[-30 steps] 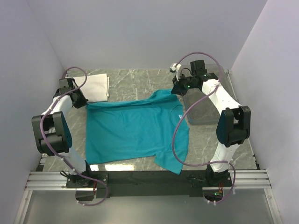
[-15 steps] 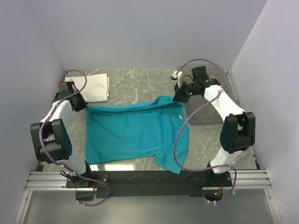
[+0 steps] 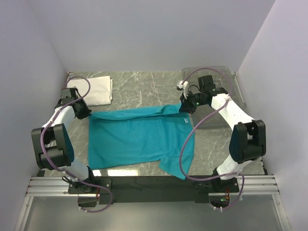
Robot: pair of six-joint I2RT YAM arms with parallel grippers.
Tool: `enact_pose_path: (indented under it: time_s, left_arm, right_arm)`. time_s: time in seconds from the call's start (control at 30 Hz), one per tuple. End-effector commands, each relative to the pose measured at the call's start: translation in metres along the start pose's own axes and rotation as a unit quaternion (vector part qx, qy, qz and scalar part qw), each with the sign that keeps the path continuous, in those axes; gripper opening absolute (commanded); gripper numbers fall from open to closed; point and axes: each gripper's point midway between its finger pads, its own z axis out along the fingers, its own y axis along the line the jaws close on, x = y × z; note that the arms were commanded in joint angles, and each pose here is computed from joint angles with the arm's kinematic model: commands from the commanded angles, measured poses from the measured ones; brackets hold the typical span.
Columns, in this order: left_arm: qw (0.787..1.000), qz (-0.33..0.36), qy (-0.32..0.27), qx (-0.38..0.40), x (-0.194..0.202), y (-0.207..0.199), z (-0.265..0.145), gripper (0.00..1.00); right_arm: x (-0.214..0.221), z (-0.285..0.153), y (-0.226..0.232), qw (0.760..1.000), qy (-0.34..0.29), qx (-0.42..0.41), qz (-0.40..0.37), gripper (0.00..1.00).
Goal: Fold and stack the t-shirts
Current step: Fold the tshirt
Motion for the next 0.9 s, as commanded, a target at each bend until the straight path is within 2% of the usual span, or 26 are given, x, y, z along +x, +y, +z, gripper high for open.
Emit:
enact_pose_path:
  time_s: [0.0, 0.5, 0.87]
  left_arm:
    - [1.0, 0.003, 0.012, -0.003, 0.004, 0.003, 0.005, 0.01]
    - [0.999, 0.0, 0.033, -0.02, 0.012, 0.01, 0.013, 0.01]
    - [1.0, -0.002, 0.017, -0.025, 0.01, 0.011, 0.001, 0.01]
  right_arm:
    - [-0.006, -0.008, 0.01, 1.0, -0.01, 0.004, -0.024, 0.0]
    - [0.005, -0.005, 0.027, 0.999, 0.003, -0.013, -0.035, 0.0]
    - [0.017, -0.008, 0.041, 0.998, 0.012, -0.03, -0.045, 0.0]
